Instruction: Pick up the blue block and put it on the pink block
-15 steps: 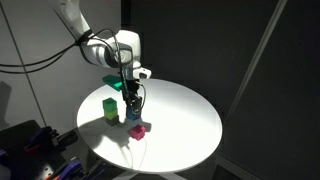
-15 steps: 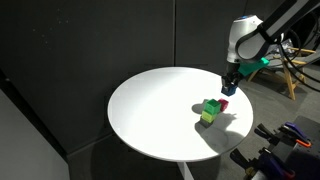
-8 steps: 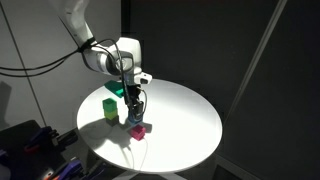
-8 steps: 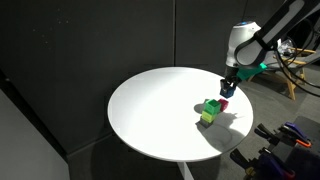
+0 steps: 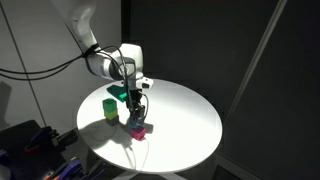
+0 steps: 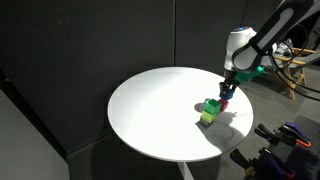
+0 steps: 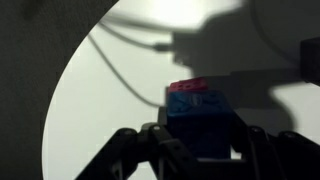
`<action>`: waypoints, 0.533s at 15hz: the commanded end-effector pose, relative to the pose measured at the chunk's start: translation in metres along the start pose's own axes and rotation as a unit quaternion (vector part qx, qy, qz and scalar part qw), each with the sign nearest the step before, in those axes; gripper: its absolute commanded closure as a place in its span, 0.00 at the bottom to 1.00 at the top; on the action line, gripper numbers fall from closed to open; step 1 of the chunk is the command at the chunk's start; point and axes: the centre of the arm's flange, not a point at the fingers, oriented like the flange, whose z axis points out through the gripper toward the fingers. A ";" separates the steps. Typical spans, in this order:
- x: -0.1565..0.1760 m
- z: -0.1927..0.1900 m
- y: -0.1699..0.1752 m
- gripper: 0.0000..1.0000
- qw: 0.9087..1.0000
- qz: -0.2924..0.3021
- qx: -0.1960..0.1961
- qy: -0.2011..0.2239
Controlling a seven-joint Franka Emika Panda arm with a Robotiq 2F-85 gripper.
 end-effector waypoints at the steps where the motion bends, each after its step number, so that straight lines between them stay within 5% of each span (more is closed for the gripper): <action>1: 0.012 0.005 -0.002 0.68 1.000 0.002 -0.006 0.007; 8: 0.017 0.016 -0.003 0.68 1.000 -0.007 -0.008 0.005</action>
